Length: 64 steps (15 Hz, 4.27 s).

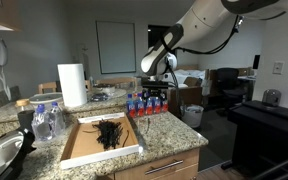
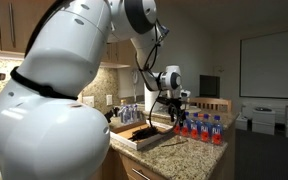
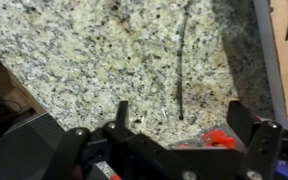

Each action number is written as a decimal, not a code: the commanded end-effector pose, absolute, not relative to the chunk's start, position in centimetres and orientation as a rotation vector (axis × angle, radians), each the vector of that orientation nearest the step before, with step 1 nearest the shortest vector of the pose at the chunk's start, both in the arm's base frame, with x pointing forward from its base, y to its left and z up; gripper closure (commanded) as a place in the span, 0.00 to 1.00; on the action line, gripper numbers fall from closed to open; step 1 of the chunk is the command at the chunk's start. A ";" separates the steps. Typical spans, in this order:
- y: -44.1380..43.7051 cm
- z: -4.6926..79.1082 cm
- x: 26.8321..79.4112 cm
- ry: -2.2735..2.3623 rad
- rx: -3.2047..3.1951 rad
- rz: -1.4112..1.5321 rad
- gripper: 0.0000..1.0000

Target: Pick up the black objects from the counter and put them on the box cover

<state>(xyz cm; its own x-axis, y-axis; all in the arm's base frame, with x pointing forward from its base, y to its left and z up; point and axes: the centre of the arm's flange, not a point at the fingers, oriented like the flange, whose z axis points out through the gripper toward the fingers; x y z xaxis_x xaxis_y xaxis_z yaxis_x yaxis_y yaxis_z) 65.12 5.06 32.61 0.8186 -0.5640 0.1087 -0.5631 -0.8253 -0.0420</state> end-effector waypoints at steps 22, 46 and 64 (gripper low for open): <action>5.5 20.8 75.3 0.548 -3.144 0.119 0.00; 7.6 18.8 76.6 0.445 -3.114 0.173 0.96; 14.7 30.2 72.5 0.241 -3.212 -0.048 0.95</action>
<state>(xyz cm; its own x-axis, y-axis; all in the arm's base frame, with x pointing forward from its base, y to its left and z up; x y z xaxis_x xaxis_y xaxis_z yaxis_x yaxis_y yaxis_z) 75.55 13.26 28.26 0.9800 -0.1983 0.0185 -0.1988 -0.9794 0.0356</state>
